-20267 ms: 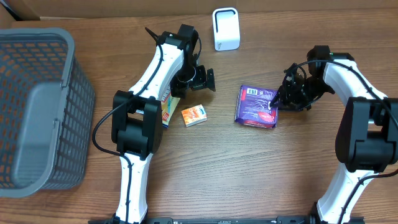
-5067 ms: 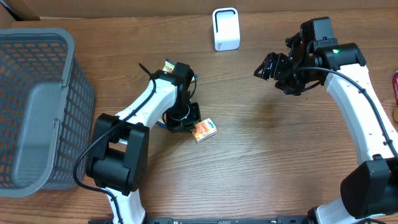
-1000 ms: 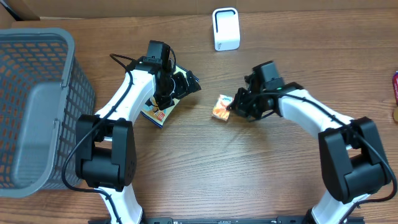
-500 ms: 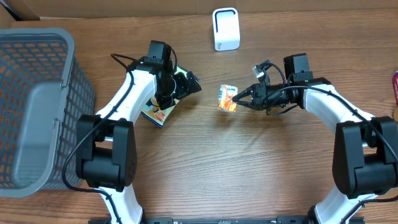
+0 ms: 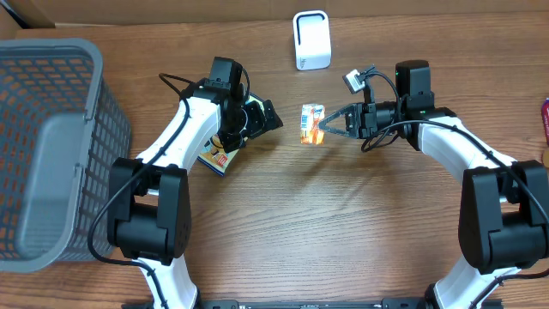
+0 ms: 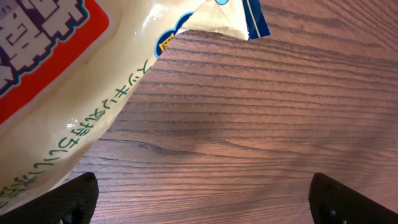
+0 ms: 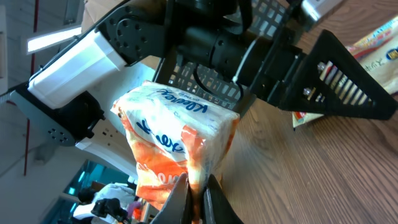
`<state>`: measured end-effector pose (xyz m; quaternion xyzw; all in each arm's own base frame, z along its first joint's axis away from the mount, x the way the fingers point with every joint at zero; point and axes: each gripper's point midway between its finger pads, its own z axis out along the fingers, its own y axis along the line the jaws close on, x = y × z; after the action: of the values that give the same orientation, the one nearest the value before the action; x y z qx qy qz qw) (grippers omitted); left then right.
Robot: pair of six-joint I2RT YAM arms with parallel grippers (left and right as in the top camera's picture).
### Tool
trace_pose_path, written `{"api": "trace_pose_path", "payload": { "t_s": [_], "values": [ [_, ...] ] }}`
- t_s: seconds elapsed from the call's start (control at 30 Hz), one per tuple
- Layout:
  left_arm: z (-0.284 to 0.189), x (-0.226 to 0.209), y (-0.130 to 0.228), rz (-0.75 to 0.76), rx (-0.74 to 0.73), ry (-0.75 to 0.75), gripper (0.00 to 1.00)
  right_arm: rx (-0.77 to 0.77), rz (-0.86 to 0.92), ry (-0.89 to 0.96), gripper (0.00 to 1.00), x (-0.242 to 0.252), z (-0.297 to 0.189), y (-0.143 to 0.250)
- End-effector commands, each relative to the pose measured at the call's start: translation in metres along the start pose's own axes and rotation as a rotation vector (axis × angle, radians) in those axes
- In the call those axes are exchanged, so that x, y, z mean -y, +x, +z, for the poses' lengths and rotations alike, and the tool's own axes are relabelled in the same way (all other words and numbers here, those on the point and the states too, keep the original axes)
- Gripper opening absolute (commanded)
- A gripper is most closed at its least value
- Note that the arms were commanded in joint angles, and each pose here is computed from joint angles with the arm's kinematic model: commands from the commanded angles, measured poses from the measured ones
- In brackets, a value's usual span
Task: Scan the item barcode
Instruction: 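Lift the Kleenex pack and carry it to the white scanner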
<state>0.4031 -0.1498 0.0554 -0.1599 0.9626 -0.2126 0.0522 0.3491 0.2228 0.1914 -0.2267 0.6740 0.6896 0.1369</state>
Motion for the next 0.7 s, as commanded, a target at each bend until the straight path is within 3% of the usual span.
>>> {"api": "trace_pose_path", "payload": {
  "t_s": [0.0, 0.4, 0.67],
  "values": [
    [-0.009, 0.007, -0.006, 0.031, 0.03, 0.01, 1.0, -0.015, -0.02, -0.037, 0.04, -0.007, 0.002, 0.0],
    [-0.009, 0.003, -0.008, 0.031, 0.042, -0.008, 1.0, -0.02, -0.032, -0.04, 0.03, -0.007, 0.005, 0.001],
    [-0.009, 0.0, -0.01, 0.031, 0.053, -0.027, 1.0, -0.038, -0.166, -0.055, 0.03, -0.01, 0.013, 0.003]
  ]
}}
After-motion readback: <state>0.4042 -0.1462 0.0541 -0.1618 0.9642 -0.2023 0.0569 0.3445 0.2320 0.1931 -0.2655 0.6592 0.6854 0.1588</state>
